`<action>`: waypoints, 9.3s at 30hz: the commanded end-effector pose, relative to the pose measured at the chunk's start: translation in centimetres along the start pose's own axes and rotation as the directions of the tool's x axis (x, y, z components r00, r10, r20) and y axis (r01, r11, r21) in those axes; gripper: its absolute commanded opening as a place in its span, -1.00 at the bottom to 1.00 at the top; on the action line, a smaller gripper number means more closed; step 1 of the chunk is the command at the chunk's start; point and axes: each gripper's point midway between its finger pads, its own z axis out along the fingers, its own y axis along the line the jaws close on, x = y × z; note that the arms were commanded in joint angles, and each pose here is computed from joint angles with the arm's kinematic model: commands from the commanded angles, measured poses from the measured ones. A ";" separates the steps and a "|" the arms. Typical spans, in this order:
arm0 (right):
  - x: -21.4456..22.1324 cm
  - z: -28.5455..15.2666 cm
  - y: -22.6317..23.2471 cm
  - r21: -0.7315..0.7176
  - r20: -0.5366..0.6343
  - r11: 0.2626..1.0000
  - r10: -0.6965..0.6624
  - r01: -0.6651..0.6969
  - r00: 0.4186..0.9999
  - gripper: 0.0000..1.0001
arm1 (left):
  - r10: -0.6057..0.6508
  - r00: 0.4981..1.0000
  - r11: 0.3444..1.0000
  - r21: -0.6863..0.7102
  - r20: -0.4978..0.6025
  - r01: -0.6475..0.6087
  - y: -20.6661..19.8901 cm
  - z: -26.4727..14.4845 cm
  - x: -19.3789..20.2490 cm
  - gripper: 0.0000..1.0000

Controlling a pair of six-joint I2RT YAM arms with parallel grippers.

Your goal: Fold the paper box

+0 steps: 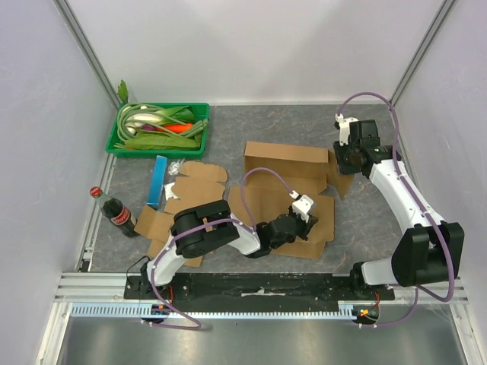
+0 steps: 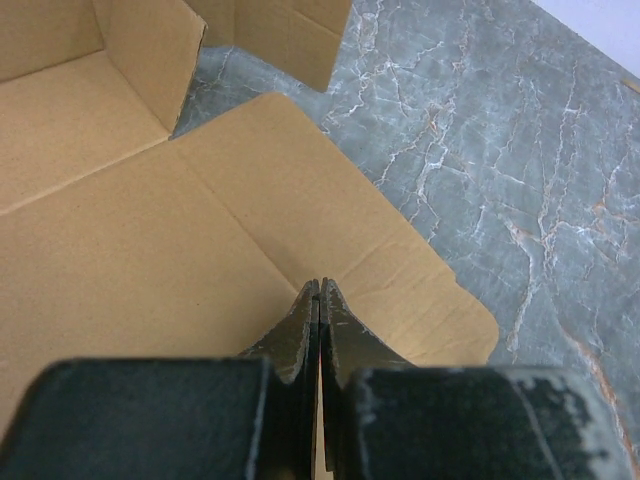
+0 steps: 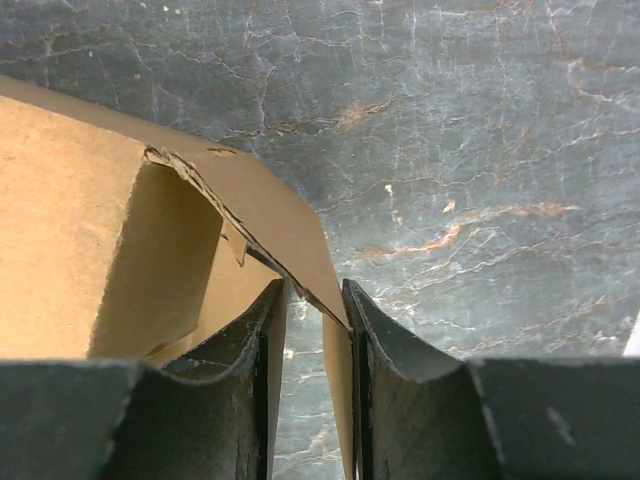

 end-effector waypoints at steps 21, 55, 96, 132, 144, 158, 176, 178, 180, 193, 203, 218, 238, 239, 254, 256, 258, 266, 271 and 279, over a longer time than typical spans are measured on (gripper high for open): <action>-1.2 -2.0 3.2 0.058 0.032 0.989 0.132 -0.134 0.991 -0.65 | -0.042 0.999 0.999 -0.030 -0.021 0.042 0.2 1.0 -1.9 -0.71; 0.4 -2.1 6.1 -0.059 0.022 0.926 0.375 -0.374 0.927 -0.62 | -0.033 0.993 0.993 -0.116 -0.110 0.020 3.1 1.5 1.4 -0.85; 0.9 -2.9 11.3 -0.396 0.155 0.885 0.327 -0.245 0.932 0.15 | 0.074 0.988 0.982 -0.163 -0.134 -0.096 17.1 3.2 -25.8 -0.14; 4.2 -5.9 2.1 -0.028 0.519 0.927 0.334 -0.375 0.787 0.52 | -0.040 0.954 0.990 -0.141 -0.296 -0.002 18.4 1.9 -18.6 -0.27; 1.7 1.1 6.6 -0.023 0.523 0.964 -0.216 0.267 0.825 0.45 | -0.080 0.943 0.995 -0.080 -0.323 0.057 18.4 2.3 -18.7 -0.27; -1.9 2.4 9.4 -0.039 0.712 0.925 -0.240 0.379 0.659 0.30 | -0.088 0.935 0.996 -0.027 -0.344 0.084 18.2 2.4 -18.4 -0.27; -3.9 3.8 10.3 0.029 0.728 0.904 -0.312 0.427 0.610 -0.33 | -0.140 0.922 0.989 0.000 -0.360 0.150 18.5 2.9 -17.6 -0.27; -3.9 4.7 10.3 0.032 0.703 0.903 -0.324 0.427 0.633 -0.61 | -0.143 0.921 0.987 0.014 -0.364 0.158 18.2 3.0 -17.7 -0.27; -4.1 5.4 10.6 0.034 0.678 0.897 -0.345 0.442 0.649 -0.71 | -0.145 0.919 0.987 0.017 -0.366 0.163 18.2 3.0 -17.6 -0.27; -4.4 7.0 9.0 0.180 0.574 0.931 -0.362 0.318 0.734 -1.00 | -0.260 0.843 0.954 0.007 -0.472 0.299 18.8 4.5 -14.5 -0.36; -4.1 7.1 10.5 0.148 0.556 0.913 -0.395 0.380 0.732 -0.36 | -0.309 0.801 0.923 0.042 -0.512 0.383 17.7 4.4 -12.9 -0.41; -7.2 7.5 11.5 0.087 0.639 0.946 -0.294 0.313 0.711 -0.27 | -0.309 0.784 0.915 0.055 -0.538 0.399 17.4 4.1 -12.3 -0.41; -8.6 6.8 12.5 0.032 0.696 0.978 -0.171 0.208 0.698 -0.34 | -0.423 0.771 0.861 0.053 -0.475 0.505 19.9 3.8 -15.5 -0.39; -8.7 6.8 12.7 0.006 0.704 0.976 -0.158 0.217 0.693 -0.26 | -0.436 0.773 0.859 0.043 -0.461 0.511 21.1 3.6 -16.0 -0.39; -8.5 7.3 12.4 -0.177 0.801 0.979 0.085 0.099 0.592 -0.07 | -0.476 0.726 0.846 -0.035 -0.496 0.532 23.8 3.3 -12.6 -0.42; -8.4 7.5 12.3 -0.181 0.807 0.979 0.097 0.089 0.583 -0.06 | -0.479 0.717 0.845 -0.044 -0.507 0.533 23.9 3.2 -11.7 -0.44; -8.4 7.5 12.3 -0.182 0.812 0.979 0.100 0.086 0.576 -0.07 | -0.481 0.711 0.843 -0.049 -0.513 0.536 23.9 3.2 -11.3 -0.47; -9.3 8.2 12.4 -0.188 0.819 0.980 0.120 0.064 0.562 -0.29 | -0.489 0.674 0.817 -0.019 -0.554 0.577 21.7 3.2 -10.3 -0.55; -9.8 8.9 12.9 -0.164 0.815 0.986 0.121 0.025 0.566 -0.66 | -0.490 0.636 0.770 0.046 -0.596 0.636 19.0 2.9 -10.5 -0.58; -9.8 10.3 12.3 -0.013 0.774 0.993 0.086 -0.119 0.627 -1.00 | -0.487 0.585 0.707 0.100 -0.648 0.700 16.6 2.1 -10.5 -0.59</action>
